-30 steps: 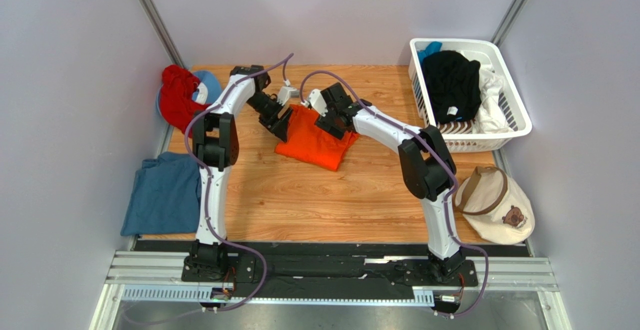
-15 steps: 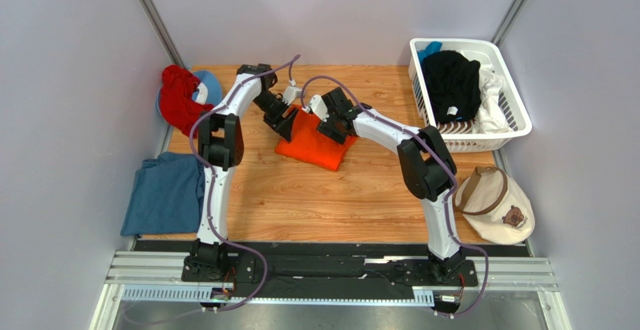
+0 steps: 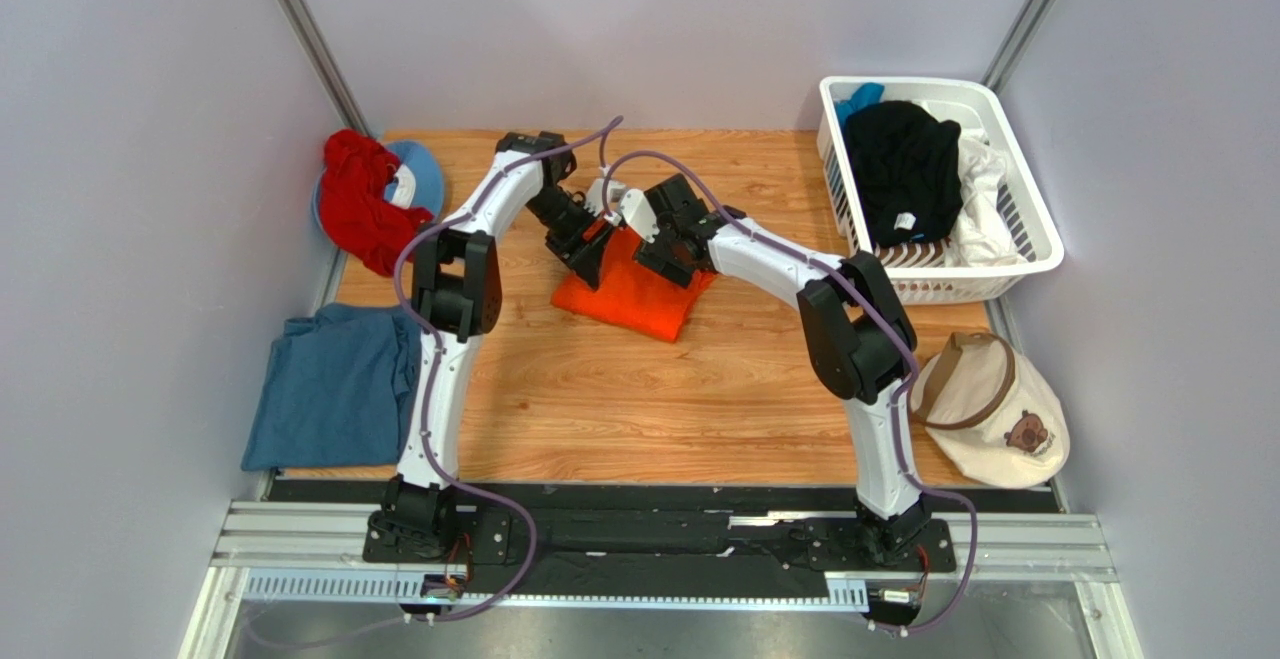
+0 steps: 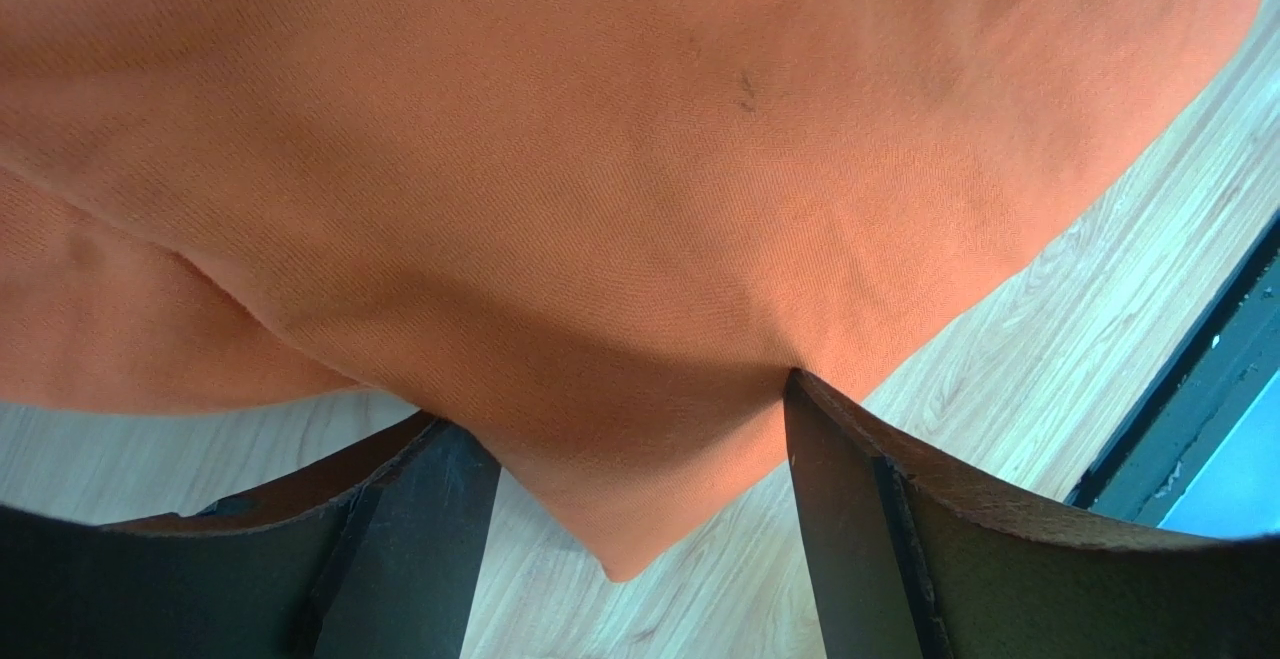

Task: Fold and stack the t-shirts
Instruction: Neatly place the folded tshirt to the corner

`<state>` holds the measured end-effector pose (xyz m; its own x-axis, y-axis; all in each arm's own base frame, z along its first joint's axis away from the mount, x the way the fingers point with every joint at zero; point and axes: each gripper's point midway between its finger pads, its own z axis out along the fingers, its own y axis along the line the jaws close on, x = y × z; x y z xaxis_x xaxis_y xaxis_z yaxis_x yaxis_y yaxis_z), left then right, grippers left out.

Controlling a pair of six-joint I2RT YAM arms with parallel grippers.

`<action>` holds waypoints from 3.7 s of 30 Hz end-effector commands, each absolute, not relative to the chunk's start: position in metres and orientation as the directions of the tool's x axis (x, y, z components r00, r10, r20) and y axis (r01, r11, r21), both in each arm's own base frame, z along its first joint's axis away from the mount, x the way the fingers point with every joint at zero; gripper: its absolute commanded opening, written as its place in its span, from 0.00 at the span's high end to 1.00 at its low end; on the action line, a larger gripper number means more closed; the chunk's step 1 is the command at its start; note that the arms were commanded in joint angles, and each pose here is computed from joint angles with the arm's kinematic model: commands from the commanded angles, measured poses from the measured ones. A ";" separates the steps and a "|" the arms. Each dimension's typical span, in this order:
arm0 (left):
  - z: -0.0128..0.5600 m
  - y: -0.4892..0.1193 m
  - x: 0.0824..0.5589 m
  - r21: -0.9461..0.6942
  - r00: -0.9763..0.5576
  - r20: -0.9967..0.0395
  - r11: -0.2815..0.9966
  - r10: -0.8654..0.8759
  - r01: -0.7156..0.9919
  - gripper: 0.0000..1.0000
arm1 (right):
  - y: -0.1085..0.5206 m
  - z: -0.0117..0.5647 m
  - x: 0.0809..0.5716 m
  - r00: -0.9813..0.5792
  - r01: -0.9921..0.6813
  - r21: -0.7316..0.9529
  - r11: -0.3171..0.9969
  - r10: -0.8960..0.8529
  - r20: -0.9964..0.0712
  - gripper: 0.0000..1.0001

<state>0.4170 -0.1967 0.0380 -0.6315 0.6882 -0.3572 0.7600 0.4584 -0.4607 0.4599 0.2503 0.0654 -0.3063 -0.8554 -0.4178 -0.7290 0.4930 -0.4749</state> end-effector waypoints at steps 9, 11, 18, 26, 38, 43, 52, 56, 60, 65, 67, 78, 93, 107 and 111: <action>0.025 -0.213 0.392 -0.533 -0.611 -0.325 0.393 0.722 0.749 0.48 | 0.260 0.092 0.464 -0.259 -0.708 -0.500 0.498 -0.843 -0.472 0.26; 0.025 -0.215 0.391 -0.535 -0.610 -0.325 0.391 0.723 0.749 0.60 | 0.260 0.093 0.464 -0.257 -0.708 -0.502 0.497 -0.843 -0.473 0.26; 0.027 -0.215 0.389 -0.535 -0.610 -0.329 0.390 0.721 0.749 1.00 | 0.255 0.092 0.462 -0.261 -0.704 -0.512 0.492 -0.849 -0.459 0.27; 0.054 -0.202 0.396 -0.408 -0.589 -0.363 0.445 0.722 0.797 1.00 | 0.233 0.111 0.455 -0.265 -0.655 -0.571 0.495 -0.858 -0.441 0.27; 0.085 -0.130 0.381 -0.151 -0.566 -0.220 0.546 0.794 0.824 1.00 | 0.203 0.133 0.441 -0.297 -0.607 -0.600 0.521 -0.849 -0.437 0.27; 0.099 -0.089 0.372 -0.064 -0.585 -0.163 0.583 0.795 0.810 1.00 | 0.197 0.126 0.433 -0.307 -0.617 -0.593 0.518 -0.852 -0.424 0.27; 0.123 -0.018 0.324 0.024 -0.617 -0.058 0.619 0.785 0.785 1.00 | 0.193 0.112 0.420 -0.320 -0.643 -0.570 0.511 -0.856 -0.407 0.27; 0.132 0.006 0.295 0.047 -0.628 -0.007 0.627 0.779 0.777 1.00 | 0.191 0.111 0.416 -0.315 -0.649 -0.573 0.501 -0.862 -0.397 0.27; 0.144 0.026 0.280 0.099 -0.647 0.006 0.643 0.762 0.759 1.00 | 0.190 0.111 0.413 -0.317 -0.653 -0.568 0.502 -0.861 -0.397 0.27; 0.142 0.061 0.256 0.150 -0.683 0.056 0.670 0.728 0.727 1.00 | 0.190 0.107 0.408 -0.321 -0.664 -0.553 0.504 -0.860 -0.398 0.27; 0.142 0.074 0.252 0.168 -0.691 0.063 0.674 0.721 0.719 1.00 | 0.190 0.105 0.406 -0.320 -0.669 -0.550 0.501 -0.861 -0.396 0.27; 0.139 0.156 0.206 0.206 -0.799 0.108 0.773 0.592 0.600 1.00 | 0.192 0.102 0.405 -0.320 -0.675 -0.548 0.495 -0.865 -0.387 0.27; 0.090 0.241 0.168 0.157 -0.923 0.108 0.910 0.369 0.383 1.00 | 0.196 0.092 0.398 -0.323 -0.700 -0.534 0.474 -0.877 -0.355 0.27; 0.081 0.281 0.158 0.157 -0.976 -0.039 0.966 0.215 0.206 1.00 | 0.197 0.079 0.388 -0.337 -0.722 -0.519 0.457 -0.888 -0.313 0.27; 0.102 0.275 0.164 0.137 -0.966 -0.143 0.971 0.215 0.196 1.00 | 0.201 0.076 0.387 -0.336 -0.726 -0.520 0.450 -0.892 -0.304 0.27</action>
<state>0.1520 0.2602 0.0672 -0.9770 0.2133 0.0022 0.2128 0.9738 0.0802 0.3856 0.1935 0.0731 -0.3218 -0.9021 -0.2875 -0.7404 0.4291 -0.5174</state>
